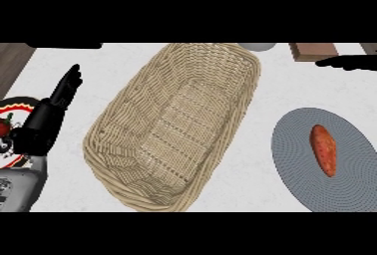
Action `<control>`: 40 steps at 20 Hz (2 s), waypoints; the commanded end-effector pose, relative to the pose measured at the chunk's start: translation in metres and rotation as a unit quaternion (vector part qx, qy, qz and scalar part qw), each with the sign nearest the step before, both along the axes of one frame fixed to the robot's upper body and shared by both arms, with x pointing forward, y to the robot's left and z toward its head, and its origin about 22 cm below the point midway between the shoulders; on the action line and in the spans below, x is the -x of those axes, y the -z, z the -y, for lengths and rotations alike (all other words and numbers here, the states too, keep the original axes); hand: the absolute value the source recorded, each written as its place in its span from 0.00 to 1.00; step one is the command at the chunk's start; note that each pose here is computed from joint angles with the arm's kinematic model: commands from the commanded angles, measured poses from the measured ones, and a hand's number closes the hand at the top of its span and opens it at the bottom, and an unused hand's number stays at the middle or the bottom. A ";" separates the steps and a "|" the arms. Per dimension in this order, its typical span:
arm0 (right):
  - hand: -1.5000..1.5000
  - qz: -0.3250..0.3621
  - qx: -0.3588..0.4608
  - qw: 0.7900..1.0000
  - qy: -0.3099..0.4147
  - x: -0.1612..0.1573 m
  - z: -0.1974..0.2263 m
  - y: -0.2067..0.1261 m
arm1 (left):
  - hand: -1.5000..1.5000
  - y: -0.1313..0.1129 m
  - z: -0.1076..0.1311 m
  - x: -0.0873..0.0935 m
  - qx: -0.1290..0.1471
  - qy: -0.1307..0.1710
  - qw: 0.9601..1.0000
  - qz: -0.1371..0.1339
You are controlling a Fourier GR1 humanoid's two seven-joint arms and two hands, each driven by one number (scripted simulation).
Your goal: Pick the sweet potato from the placemat and place it in the basket
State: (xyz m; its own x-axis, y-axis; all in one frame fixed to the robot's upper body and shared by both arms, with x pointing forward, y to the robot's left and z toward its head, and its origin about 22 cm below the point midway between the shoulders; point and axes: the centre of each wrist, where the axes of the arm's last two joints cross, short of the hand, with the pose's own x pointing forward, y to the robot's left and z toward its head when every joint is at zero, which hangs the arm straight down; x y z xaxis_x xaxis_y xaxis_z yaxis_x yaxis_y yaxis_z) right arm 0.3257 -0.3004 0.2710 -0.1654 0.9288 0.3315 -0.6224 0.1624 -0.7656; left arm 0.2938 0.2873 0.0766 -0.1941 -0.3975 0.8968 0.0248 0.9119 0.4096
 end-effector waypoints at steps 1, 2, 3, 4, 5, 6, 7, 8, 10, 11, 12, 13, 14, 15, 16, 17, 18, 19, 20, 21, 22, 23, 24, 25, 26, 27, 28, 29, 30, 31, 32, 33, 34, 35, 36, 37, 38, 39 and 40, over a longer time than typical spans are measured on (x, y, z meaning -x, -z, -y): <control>0.00 -0.044 0.042 0.998 -0.005 -0.022 0.015 -0.014 | 0.50 -0.004 -0.013 -0.006 0.002 0.001 1.000 0.003; 0.00 -0.047 0.046 0.998 -0.010 -0.014 0.010 -0.007 | 0.50 0.004 -0.002 0.005 0.000 -0.004 1.000 -0.003; 0.00 -0.060 0.050 0.997 -0.010 -0.020 0.019 0.010 | 0.50 0.002 0.003 -0.007 -0.007 -0.009 1.000 0.005; 0.00 -0.060 0.053 0.997 -0.017 -0.022 0.014 0.014 | 0.50 -0.006 0.000 -0.001 -0.004 0.000 1.000 -0.001; 0.00 -0.063 0.054 0.997 -0.012 -0.033 0.010 0.014 | 0.50 -0.001 0.005 0.004 0.000 0.006 1.000 -0.002; 0.00 -0.069 0.048 0.996 -0.017 -0.034 0.011 0.028 | 0.50 0.003 0.002 -0.001 -0.004 -0.001 1.000 0.007; 0.00 -0.065 0.059 0.996 -0.012 -0.035 0.009 0.014 | 0.50 -0.006 -0.001 0.008 -0.006 -0.005 1.000 0.006; 0.00 -0.073 0.052 0.996 -0.009 -0.040 0.020 0.029 | 0.50 -0.004 -0.021 0.015 0.002 0.009 1.000 -0.007; 0.00 -0.064 0.060 0.996 -0.022 -0.036 0.005 0.053 | 0.50 -0.004 -0.007 0.009 0.003 -0.007 1.000 -0.006; 0.00 -0.068 0.056 0.996 -0.022 -0.038 0.019 0.055 | 0.50 0.002 -0.018 -0.006 0.000 -0.005 1.000 0.003; 0.00 -0.071 0.067 0.995 -0.028 -0.034 0.019 0.038 | 0.50 0.001 -0.009 0.014 0.007 -0.006 1.000 -0.009; 0.00 -0.078 0.079 0.993 -0.041 -0.034 0.007 0.077 | 0.50 0.009 -0.010 0.005 -0.002 -0.004 1.000 0.004; 0.00 -0.080 0.084 0.993 -0.032 -0.039 0.016 0.057 | 0.50 0.006 -0.027 0.004 -0.004 -0.007 1.000 0.003; 0.00 -0.081 0.085 0.993 -0.032 -0.037 0.027 0.074 | 0.50 0.012 -0.006 0.013 0.008 -0.002 1.000 -0.004; 0.00 -0.093 0.106 0.989 -0.041 -0.036 0.002 0.069 | 0.50 -0.003 -0.014 -0.005 0.002 -0.008 1.000 -0.001; 0.00 -0.091 0.098 0.990 -0.042 -0.028 -0.012 0.100 | 0.50 0.014 -0.008 0.004 0.001 -0.012 1.000 -0.004; 0.00 -0.104 0.122 0.987 -0.025 -0.041 0.014 0.091 | 0.50 -0.004 -0.007 0.013 0.003 0.006 1.000 -0.004; 0.00 -0.101 0.115 0.988 -0.032 -0.028 0.014 0.106 | 0.50 -0.007 -0.007 0.022 0.003 -0.005 1.000 -0.002; 0.00 -0.113 0.117 0.986 -0.042 -0.026 0.016 0.102 | 0.50 0.008 -0.006 0.013 0.007 -0.015 1.000 0.002; 0.00 -0.109 0.122 0.986 -0.038 -0.037 0.013 0.100 | 0.50 0.017 -0.005 0.021 0.002 -0.006 1.000 -0.004; 0.00 -0.113 0.122 0.985 -0.036 -0.037 0.018 0.121 | 0.50 -0.002 -0.003 0.008 -0.002 -0.004 1.000 -0.009; 0.00 -0.107 0.115 0.987 -0.035 -0.032 0.007 0.128 | 0.50 0.006 0.000 0.001 -0.006 -0.012 1.000 -0.005; 0.00 -0.107 0.121 0.986 -0.028 -0.044 -0.002 0.135 | 0.50 0.008 -0.004 -0.005 -0.003 -0.007 1.000 0.000; 0.00 -0.112 0.122 0.986 -0.036 -0.030 0.010 0.130 | 0.50 0.020 -0.009 0.001 -0.001 -0.018 1.000 0.000; 0.00 -0.113 0.126 0.985 -0.040 -0.029 0.037 0.136 | 0.50 0.007 -0.005 0.010 -0.002 0.001 1.000 -0.001; 0.00 -0.094 0.123 0.987 -0.031 -0.036 0.025 0.134 | 0.50 -0.003 -0.001 -0.002 -0.001 -0.009 1.000 -0.001; 0.00 -0.097 0.125 0.987 -0.023 -0.022 0.029 0.146 | 0.50 0.023 -0.009 0.015 0.003 -0.009 1.000 0.005; 0.00 -0.097 0.126 0.987 -0.037 -0.025 0.028 0.152 | 0.50 -0.002 0.003 0.019 -0.003 -0.005 1.000 -0.002; 0.00 -0.092 0.119 0.988 -0.031 -0.036 0.029 0.148 | 0.50 -0.004 0.005 0.010 -0.002 -0.001 1.000 -0.005; 0.00 -0.096 0.126 0.987 -0.039 -0.025 0.034 0.160 | 0.50 0.004 0.000 0.008 0.002 -0.005 1.000 -0.006; 0.00 -0.099 0.124 0.987 -0.033 -0.024 0.035 0.154 | 0.50 0.006 -0.011 -0.004 0.007 -0.009 1.000 0.000; 0.00 -0.089 0.119 0.988 -0.031 -0.029 0.041 0.173 | 0.50 -0.003 -0.021 0.008 -0.004 0.001 1.000 -0.004; 0.00 -0.086 0.111 0.990 -0.028 -0.028 0.045 0.156 | 0.50 -0.005 -0.012 0.005 0.000 -0.005 1.000 0.002; 0.00 -0.081 0.108 0.990 -0.031 -0.030 0.023 0.158 | 0.50 -0.005 -0.004 0.005 0.002 -0.014 1.000 -0.003; 0.00 -0.078 0.100 0.991 -0.031 -0.031 0.016 0.168 | 0.50 0.010 -0.019 0.007 -0.001 -0.014 1.000 -0.003; 0.00 -0.076 0.112 0.990 -0.047 -0.022 0.036 0.171 | 0.50 -0.007 0.002 0.000 0.005 -0.010 1.000 -0.001; 0.00 -0.073 0.114 0.990 -0.038 -0.036 0.007 0.172 | 0.50 0.004 -0.007 0.008 -0.005 -0.006 1.000 -0.011; 0.00 -0.061 0.106 0.992 -0.022 -0.028 0.027 0.166 | 0.50 0.014 -0.016 0.022 0.003 -0.006 1.000 -0.002; 0.00 -0.077 0.106 0.991 -0.035 -0.009 0.035 0.187 | 0.50 -0.012 -0.012 0.008 0.002 -0.017 1.000 0.002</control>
State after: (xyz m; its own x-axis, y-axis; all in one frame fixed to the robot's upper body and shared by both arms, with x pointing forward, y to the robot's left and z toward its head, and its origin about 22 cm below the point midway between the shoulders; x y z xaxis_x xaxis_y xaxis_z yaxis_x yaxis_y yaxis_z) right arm 0.3511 -0.3279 0.1024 -0.1908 0.9703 0.1487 -0.7387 -0.0421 -0.6727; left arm 0.2851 0.2972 0.0758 -0.1823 -0.3995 0.8984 0.0092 0.9130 0.4079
